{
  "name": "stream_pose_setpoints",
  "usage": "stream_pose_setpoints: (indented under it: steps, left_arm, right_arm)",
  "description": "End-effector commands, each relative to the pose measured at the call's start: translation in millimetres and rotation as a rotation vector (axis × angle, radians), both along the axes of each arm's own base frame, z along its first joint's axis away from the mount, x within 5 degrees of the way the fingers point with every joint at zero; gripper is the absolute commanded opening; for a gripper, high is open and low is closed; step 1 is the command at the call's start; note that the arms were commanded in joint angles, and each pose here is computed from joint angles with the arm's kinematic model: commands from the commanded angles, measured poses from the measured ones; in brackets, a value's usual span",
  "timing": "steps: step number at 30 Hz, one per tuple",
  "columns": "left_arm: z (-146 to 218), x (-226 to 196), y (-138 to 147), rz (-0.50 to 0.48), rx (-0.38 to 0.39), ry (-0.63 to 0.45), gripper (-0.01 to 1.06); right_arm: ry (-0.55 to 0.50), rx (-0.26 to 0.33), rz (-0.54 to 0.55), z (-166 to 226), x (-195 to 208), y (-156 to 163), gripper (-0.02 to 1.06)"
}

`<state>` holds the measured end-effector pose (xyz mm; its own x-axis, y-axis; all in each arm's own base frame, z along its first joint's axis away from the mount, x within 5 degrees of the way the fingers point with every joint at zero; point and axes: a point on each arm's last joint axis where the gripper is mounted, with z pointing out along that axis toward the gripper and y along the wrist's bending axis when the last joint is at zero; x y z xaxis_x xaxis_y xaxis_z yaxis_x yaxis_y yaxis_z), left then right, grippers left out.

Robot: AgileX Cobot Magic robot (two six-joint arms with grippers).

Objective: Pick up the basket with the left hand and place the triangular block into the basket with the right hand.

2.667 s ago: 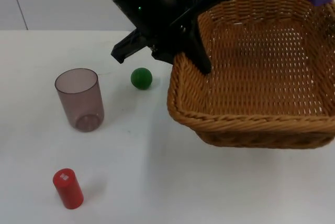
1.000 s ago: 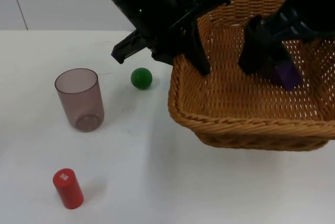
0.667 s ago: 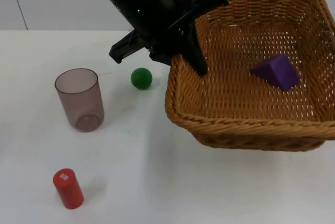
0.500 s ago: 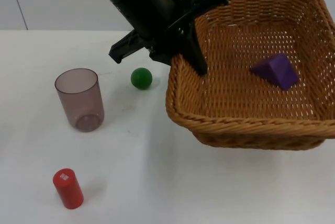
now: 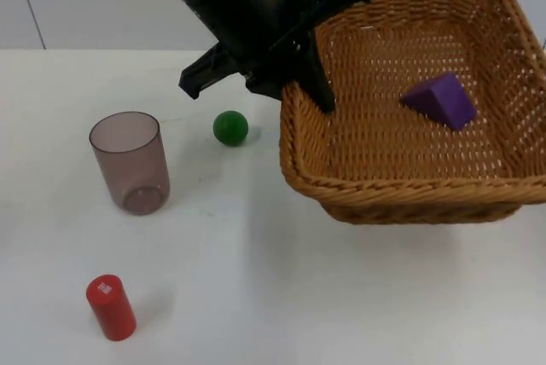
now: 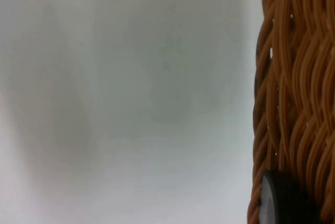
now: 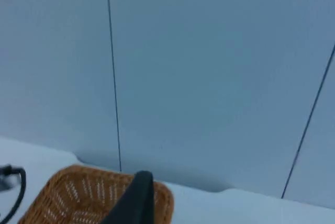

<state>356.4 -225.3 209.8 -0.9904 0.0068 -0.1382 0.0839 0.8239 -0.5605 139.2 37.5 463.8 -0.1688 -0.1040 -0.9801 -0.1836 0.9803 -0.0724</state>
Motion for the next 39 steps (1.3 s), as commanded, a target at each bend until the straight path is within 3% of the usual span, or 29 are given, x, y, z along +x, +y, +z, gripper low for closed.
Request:
stream_pose_setpoints:
  steps: [1,4,10,15,18,29,39]
  left_arm:
    - [-6,3,-3,0.012,0.007,-0.004,0.0]
    - [-23,7,-4,-0.007,0.028,-0.007,0.0]
    - [-44,16,-6,-0.003,0.045,-0.046,0.0]
    - [-79,22,-1,-0.03,0.064,0.017,0.0]
    - [-101,25,3,-0.039,0.033,0.068,0.0]
    - [-108,35,12,0.007,0.03,0.032,0.0]
    - [-116,45,34,0.046,-0.065,0.115,0.0]
  right_arm:
    - [-0.005,-0.001,-0.02,2,-5,-4,1.05]
    - [0.025,-0.038,-0.056,-1,-8,-10,1.05]
    - [0.06,-0.049,-0.072,-4,-9,-11,1.05]
    - [0.063,-0.049,-0.073,-4,-9,-11,1.05]
    - [0.078,-0.053,-0.079,-6,-9,-12,1.05]
    - [0.092,-0.052,-0.083,-7,-9,-12,1.05]
    - [0.097,-0.052,-0.085,-7,-9,-13,1.05]
